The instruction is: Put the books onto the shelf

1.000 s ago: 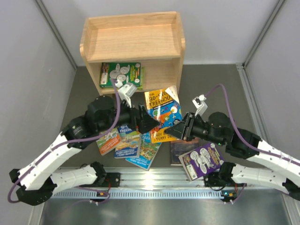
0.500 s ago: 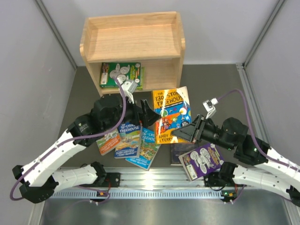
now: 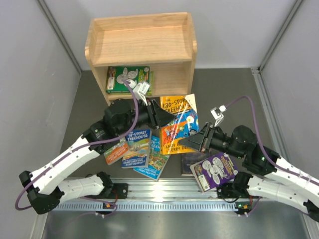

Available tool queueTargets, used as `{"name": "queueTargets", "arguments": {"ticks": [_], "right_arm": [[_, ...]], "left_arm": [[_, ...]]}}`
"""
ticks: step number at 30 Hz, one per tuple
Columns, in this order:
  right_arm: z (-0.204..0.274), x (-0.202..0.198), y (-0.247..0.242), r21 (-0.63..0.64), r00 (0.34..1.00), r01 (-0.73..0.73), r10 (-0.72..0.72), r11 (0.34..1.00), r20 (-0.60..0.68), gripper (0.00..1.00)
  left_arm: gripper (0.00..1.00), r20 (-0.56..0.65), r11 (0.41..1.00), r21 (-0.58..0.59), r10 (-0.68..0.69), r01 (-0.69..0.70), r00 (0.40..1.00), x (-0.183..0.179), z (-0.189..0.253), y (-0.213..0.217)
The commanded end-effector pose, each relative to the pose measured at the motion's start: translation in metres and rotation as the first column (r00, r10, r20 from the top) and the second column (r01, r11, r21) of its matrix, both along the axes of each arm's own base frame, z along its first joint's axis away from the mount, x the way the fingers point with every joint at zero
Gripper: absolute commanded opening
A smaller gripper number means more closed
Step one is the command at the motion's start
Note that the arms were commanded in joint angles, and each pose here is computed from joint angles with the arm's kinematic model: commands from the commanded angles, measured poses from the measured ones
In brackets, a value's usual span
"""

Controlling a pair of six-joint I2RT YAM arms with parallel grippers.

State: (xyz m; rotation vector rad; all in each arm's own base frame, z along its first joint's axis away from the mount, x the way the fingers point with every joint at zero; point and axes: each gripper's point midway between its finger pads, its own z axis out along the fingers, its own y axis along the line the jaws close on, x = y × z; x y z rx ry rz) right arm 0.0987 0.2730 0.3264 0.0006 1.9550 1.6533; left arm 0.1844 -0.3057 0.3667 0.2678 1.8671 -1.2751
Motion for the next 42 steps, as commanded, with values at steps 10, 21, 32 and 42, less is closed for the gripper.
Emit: {"name": "queueTargets", "arguments": {"ticks": [10,21,32,42], "right_arm": [[0.048,0.023,-0.03,0.114,0.989,0.11,-0.12,0.987,0.082,0.97],[0.051,0.022,-0.03,-0.009,0.99,0.069,-0.067,0.998,0.123,1.0],[0.051,0.027,-0.025,-0.073,0.987,-0.043,0.054,0.996,0.152,1.0],[0.04,0.028,-0.035,-0.072,0.987,-0.098,0.106,0.993,0.12,0.99]], "left_arm": [[0.0,-0.067,0.963,-0.033,0.265,-0.268,0.962,0.028,0.001,0.03],[0.0,-0.195,0.642,-0.489,0.579,-0.591,0.791,0.051,0.034,0.114],[0.0,-0.233,0.537,-0.636,0.552,-0.555,0.801,0.081,0.054,0.089],[0.0,-0.287,0.327,-0.706,0.678,-0.628,0.676,0.117,0.064,0.117]]}}
